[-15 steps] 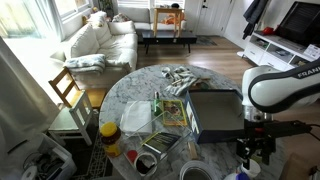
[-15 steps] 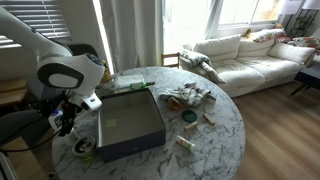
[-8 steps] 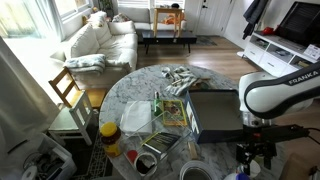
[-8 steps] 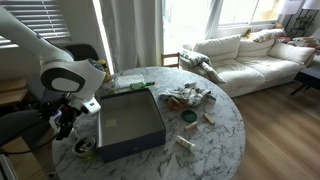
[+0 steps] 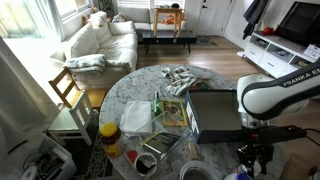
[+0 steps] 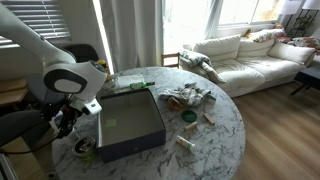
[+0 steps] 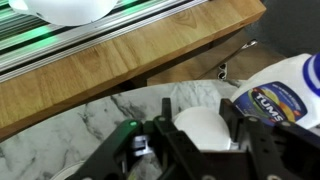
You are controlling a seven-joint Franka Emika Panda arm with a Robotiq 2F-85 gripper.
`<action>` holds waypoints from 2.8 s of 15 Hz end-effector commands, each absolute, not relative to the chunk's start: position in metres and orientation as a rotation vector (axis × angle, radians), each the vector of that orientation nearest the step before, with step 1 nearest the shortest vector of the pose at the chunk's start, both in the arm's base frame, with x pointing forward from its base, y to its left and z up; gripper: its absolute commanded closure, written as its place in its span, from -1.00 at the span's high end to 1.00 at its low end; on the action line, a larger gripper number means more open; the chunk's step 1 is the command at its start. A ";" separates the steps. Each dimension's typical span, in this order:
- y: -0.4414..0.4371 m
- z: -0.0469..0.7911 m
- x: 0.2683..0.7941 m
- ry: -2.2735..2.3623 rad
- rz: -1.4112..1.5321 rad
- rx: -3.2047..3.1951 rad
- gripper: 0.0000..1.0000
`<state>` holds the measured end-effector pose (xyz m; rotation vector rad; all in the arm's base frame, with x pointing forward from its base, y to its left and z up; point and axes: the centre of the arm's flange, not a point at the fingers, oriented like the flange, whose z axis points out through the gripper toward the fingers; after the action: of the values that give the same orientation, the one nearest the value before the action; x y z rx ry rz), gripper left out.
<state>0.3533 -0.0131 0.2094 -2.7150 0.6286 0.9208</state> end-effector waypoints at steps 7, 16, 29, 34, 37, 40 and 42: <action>-0.014 0.314 0.384 0.500 1.022 -2.652 -1.00; -0.011 0.318 0.393 0.473 0.935 -2.681 0.12; -0.014 0.224 0.358 0.661 0.759 -2.746 0.86; -0.007 0.213 0.354 0.694 0.801 -2.700 0.66; -0.005 0.210 0.354 0.708 0.810 -2.680 0.15; -0.006 0.215 0.357 0.716 0.808 -2.675 -0.19; -0.008 0.223 0.361 0.715 0.804 -2.688 -0.47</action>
<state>0.3580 -0.0089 0.2177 -2.6849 0.6965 0.8238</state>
